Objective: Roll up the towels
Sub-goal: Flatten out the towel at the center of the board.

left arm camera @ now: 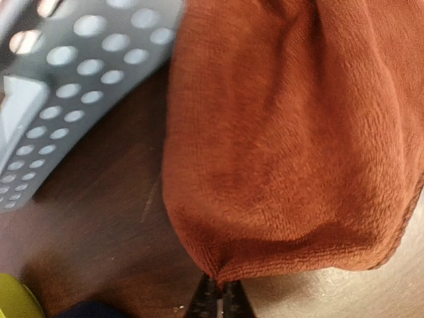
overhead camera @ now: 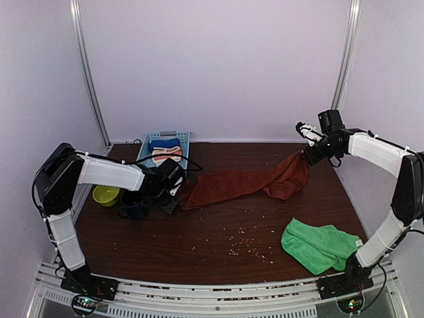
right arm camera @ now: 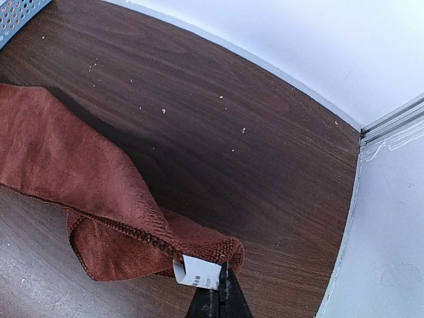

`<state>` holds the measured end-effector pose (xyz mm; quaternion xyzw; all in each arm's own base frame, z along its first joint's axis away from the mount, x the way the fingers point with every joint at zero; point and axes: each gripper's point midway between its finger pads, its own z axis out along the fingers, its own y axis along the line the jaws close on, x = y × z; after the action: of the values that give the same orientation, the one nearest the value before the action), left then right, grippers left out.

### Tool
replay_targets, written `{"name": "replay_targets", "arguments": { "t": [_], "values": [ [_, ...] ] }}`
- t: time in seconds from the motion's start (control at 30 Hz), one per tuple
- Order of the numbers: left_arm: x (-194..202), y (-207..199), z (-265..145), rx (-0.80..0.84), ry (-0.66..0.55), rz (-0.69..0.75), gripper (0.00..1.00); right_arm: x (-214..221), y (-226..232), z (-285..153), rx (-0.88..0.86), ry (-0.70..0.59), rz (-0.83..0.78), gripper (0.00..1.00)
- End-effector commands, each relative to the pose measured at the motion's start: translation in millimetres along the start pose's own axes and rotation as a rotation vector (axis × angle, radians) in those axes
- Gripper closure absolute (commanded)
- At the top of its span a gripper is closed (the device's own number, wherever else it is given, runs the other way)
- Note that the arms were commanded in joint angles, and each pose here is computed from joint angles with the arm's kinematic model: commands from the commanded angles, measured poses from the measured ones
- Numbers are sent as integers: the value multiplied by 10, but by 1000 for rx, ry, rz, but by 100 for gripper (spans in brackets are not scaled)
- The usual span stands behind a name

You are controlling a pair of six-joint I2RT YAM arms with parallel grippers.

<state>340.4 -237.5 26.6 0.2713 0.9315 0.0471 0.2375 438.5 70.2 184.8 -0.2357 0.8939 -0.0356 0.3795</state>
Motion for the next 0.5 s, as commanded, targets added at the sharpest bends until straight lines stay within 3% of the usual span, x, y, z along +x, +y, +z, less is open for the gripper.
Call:
{"name": "replay_targets", "arguments": {
  "t": [0.0, 0.23, 0.47],
  "values": [
    [-452, 270, -410, -86, -165, -23, 100, -244, -243, -148, 17, -73, 65, 100],
    [-802, 618, -1273, -153, -375, -95, 100, -558, -472, -545, 48, -163, 97, 100],
    [-973, 941, -2458, -161, -653, -146, 100, -1034, -482, -1617, 66, -422, 92, 100]
  ]
}}
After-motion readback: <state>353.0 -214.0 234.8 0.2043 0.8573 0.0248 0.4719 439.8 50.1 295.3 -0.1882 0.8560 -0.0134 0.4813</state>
